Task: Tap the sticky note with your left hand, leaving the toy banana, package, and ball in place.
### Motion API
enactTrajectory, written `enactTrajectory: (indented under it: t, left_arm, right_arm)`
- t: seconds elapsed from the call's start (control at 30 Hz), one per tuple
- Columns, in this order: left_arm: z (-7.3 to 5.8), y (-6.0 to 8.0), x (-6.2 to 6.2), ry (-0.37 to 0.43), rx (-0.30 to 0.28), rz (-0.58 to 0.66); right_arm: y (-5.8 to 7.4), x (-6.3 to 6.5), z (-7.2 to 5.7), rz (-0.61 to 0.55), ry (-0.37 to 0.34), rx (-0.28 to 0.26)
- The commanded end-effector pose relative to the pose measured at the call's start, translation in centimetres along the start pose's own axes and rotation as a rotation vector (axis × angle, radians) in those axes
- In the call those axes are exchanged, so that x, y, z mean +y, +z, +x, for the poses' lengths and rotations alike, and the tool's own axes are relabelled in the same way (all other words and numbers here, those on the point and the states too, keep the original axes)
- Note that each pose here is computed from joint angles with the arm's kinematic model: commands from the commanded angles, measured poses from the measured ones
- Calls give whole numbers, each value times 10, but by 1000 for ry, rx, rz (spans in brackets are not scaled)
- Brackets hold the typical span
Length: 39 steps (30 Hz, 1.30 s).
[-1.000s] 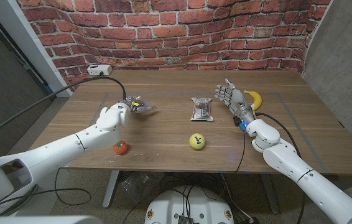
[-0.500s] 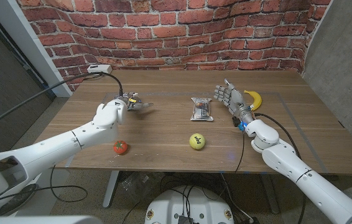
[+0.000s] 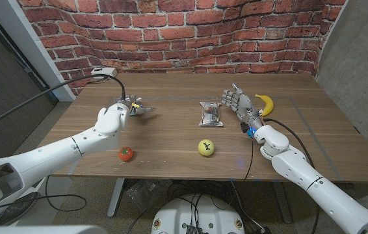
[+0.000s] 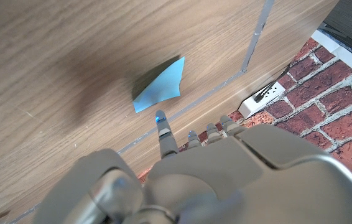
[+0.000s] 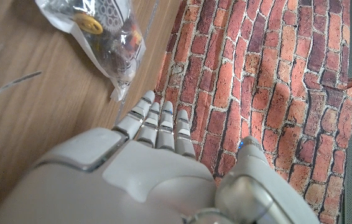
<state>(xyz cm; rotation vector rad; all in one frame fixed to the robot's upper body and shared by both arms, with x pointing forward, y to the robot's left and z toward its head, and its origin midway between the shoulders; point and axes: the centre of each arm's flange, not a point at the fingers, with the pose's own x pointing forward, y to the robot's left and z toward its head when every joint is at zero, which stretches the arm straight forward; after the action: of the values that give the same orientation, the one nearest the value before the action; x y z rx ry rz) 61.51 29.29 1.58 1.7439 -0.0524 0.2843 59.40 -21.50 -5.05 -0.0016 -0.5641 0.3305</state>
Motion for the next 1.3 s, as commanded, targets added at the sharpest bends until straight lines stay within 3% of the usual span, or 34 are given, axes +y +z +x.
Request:
enactTrajectory:
  t: [0.03,0.5,0.93,1.3]
  left_arm:
    - [2,-6,-3,4,-4,32]
    - [4,-12,-13,56,48,68]
    - [8,-10,-21,25,33,49]
    - [10,-3,-18,21,17,37]
  right_arm:
    - [1,6,0,-5,1,2]
    - [1,9,-1,-10,1,8]
    - [3,12,2,-19,10,7]
    - [4,9,1,-18,9,6]
